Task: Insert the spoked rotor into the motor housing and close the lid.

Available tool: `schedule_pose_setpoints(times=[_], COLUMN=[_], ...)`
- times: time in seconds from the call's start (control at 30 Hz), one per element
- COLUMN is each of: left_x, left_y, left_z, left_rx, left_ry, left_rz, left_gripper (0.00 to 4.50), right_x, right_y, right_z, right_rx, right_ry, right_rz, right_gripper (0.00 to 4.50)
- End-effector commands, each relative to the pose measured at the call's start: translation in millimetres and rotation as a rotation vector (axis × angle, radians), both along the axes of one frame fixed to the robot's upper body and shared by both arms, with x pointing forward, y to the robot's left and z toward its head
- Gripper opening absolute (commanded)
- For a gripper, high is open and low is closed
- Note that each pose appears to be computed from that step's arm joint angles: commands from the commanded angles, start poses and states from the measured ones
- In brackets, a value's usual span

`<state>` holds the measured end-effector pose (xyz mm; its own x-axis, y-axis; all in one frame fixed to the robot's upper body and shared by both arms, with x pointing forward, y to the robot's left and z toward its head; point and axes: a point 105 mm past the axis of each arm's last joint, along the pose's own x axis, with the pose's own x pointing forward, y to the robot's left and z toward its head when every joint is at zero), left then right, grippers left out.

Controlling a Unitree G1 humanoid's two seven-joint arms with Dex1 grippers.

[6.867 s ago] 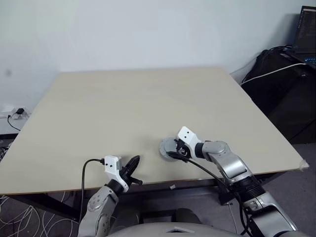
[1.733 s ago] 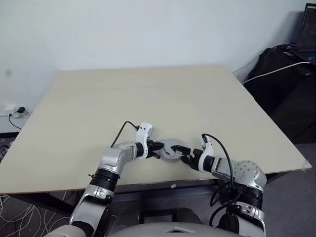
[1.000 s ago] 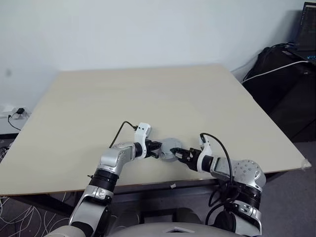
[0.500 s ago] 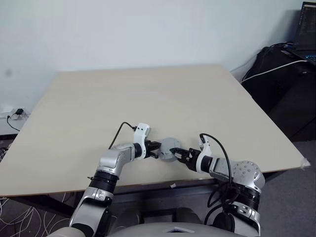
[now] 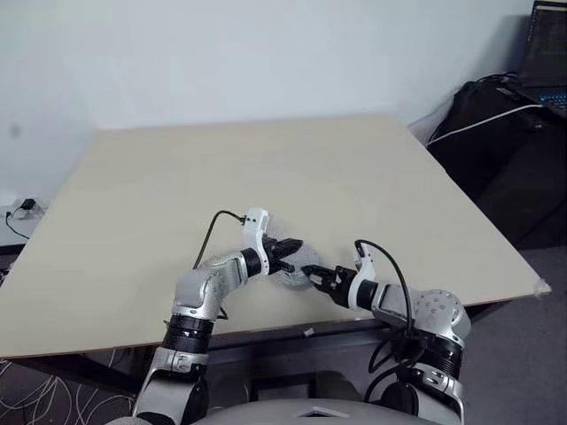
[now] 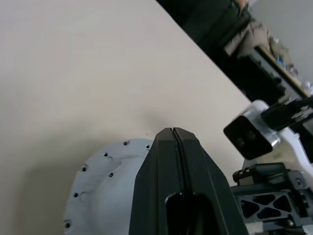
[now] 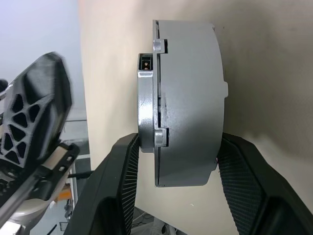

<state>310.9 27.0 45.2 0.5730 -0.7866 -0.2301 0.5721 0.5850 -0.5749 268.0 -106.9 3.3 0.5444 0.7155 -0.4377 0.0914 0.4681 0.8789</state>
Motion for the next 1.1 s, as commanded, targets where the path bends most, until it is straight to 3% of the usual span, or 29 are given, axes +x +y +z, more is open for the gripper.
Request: schedule_pose_setpoints(times=[0.03, 0.2, 0.43, 0.8, 0.93, 1.1], left_x=[3, -14, -59, -92, -94, -95], left_y=[9, 27, 66, 80, 82, 82], left_z=[31, 45, 8, 2, 4, 6], left_rx=[-0.122, -0.338, -0.489, -0.798, -0.891, -0.943], left_ry=[-0.073, -0.051, 0.165, 0.257, 0.275, 0.284], left_rz=[0.065, 0.153, 0.306, 0.469, 0.503, 0.509], left_gripper=[0.00, 0.00, 0.00, 0.00, 0.85, 2.54], right_x=[5, 7, 14, 19, 21, 18], right_y=[3, 4, 16, 56, 71, 84], right_z=[11, 20, 44, 67, 71, 74], right_rx=[0.019, 0.070, 0.169, 0.287, 0.313, 0.334], right_ry=[-0.052, -0.101, -0.196, -0.244, -0.248, -0.245], right_rz=[0.003, -0.022, -0.021, 0.059, 0.094, 0.143], right_gripper=[2.13, 2.13, 2.12, 2.12, 2.12, 2.12])
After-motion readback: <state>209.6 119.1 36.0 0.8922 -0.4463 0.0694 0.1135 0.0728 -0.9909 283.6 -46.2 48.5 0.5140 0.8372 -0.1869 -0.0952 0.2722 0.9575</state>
